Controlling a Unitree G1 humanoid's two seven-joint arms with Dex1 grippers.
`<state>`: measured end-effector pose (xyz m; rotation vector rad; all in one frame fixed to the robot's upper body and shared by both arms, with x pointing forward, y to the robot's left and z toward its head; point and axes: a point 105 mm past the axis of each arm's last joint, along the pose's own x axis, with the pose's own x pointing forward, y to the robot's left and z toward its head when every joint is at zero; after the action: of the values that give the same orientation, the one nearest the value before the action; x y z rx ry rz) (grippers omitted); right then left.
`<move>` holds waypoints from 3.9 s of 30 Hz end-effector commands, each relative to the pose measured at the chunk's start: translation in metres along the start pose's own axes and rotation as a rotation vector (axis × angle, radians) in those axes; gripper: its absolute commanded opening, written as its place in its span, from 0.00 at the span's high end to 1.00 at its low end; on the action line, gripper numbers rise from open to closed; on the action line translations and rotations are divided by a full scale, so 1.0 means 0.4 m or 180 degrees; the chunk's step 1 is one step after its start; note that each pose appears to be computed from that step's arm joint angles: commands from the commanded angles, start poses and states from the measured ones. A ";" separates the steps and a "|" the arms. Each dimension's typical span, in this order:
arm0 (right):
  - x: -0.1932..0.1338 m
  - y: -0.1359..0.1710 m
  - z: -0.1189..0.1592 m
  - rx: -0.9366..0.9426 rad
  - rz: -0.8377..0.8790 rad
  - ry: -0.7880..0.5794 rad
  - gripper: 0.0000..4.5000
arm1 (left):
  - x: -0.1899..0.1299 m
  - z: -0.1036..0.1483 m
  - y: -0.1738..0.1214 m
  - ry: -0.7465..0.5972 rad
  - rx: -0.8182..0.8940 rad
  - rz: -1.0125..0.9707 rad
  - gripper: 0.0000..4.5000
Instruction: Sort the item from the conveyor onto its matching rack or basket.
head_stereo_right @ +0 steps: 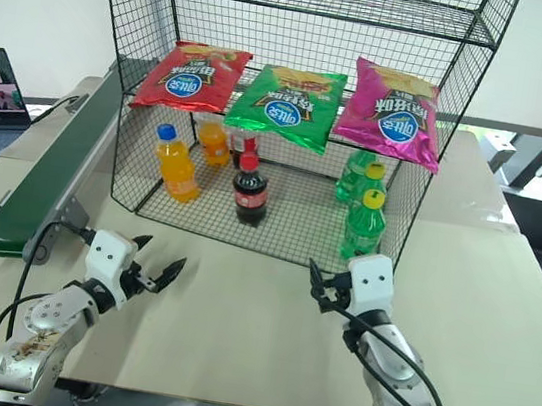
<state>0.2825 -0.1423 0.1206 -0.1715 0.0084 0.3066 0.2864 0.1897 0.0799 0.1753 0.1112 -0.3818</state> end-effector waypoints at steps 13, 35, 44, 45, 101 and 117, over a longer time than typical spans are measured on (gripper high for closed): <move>-0.027 -0.011 0.015 -0.0006 0.0076 -0.0235 0.00 | -0.018 0.040 0.008 -0.0188 -0.0068 0.0153 0.01; -0.022 -0.017 0.000 -0.0001 0.0014 -0.0238 0.00 | -0.002 0.037 0.005 -0.0166 0.0063 0.0137 0.01; -0.017 -0.015 0.002 -0.0013 0.0016 -0.0242 0.00 | 0.004 0.038 0.003 -0.0177 0.0078 0.0114 0.01; -0.017 -0.015 0.002 -0.0014 0.0015 -0.0241 0.00 | 0.004 0.038 0.002 -0.0176 0.0078 0.0111 0.01; 0.046 0.158 0.219 0.0414 0.2347 -0.0771 0.00 | -0.209 0.218 0.199 -0.1061 -0.0336 0.1607 0.01; 0.105 0.301 0.384 0.0093 0.3669 -0.1326 0.00 | -0.283 0.178 0.391 -0.1078 -0.0511 0.2521 0.01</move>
<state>0.2862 0.0076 0.2415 -0.0308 -0.2566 1.4743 0.2500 0.3557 0.1732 -0.0366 -0.2044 0.3906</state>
